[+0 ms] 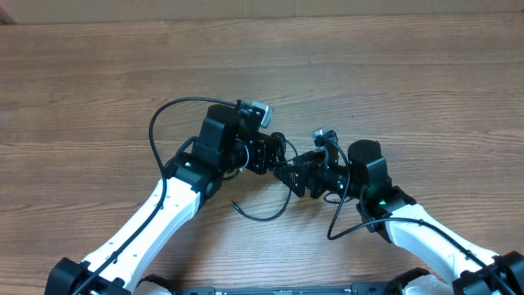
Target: Untangle cables
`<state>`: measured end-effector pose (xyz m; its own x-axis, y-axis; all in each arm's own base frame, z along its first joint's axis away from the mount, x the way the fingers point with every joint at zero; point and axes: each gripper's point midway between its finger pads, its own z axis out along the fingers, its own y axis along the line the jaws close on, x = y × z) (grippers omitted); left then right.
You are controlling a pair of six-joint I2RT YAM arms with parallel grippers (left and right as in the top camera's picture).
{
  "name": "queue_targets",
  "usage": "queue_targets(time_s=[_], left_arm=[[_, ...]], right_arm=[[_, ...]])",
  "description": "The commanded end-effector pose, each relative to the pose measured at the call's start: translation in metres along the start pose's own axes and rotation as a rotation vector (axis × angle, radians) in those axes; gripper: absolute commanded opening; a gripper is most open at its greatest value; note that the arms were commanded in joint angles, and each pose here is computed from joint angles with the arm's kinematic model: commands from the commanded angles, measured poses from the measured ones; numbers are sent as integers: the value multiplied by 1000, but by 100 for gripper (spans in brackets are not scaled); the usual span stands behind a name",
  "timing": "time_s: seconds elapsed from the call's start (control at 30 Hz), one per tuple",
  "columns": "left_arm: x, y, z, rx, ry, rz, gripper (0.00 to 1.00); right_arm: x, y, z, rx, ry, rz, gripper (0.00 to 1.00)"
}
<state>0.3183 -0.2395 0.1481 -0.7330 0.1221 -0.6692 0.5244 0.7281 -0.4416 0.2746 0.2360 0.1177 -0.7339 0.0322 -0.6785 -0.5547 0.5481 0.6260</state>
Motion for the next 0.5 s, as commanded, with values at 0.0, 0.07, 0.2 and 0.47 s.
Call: queue_targets(time_s=[0.0, 0.07, 0.2, 0.47], left_arm=[[-6, 3, -4, -27, -20, -11, 4], [-9, 14, -5, -88, -40, -91, 4], [-12, 19, -6, -117, -64, -201, 4], [-13, 19, -6, -109, -80, -394, 4]], right_arm=[[-8, 5, 0, -14, -24, -44, 79], [-9, 9, 0, -34, -22, -50, 79], [-4, 22, -1, -112, 3, -109, 79], [-6, 36, -3, -183, -5, -187, 75]])
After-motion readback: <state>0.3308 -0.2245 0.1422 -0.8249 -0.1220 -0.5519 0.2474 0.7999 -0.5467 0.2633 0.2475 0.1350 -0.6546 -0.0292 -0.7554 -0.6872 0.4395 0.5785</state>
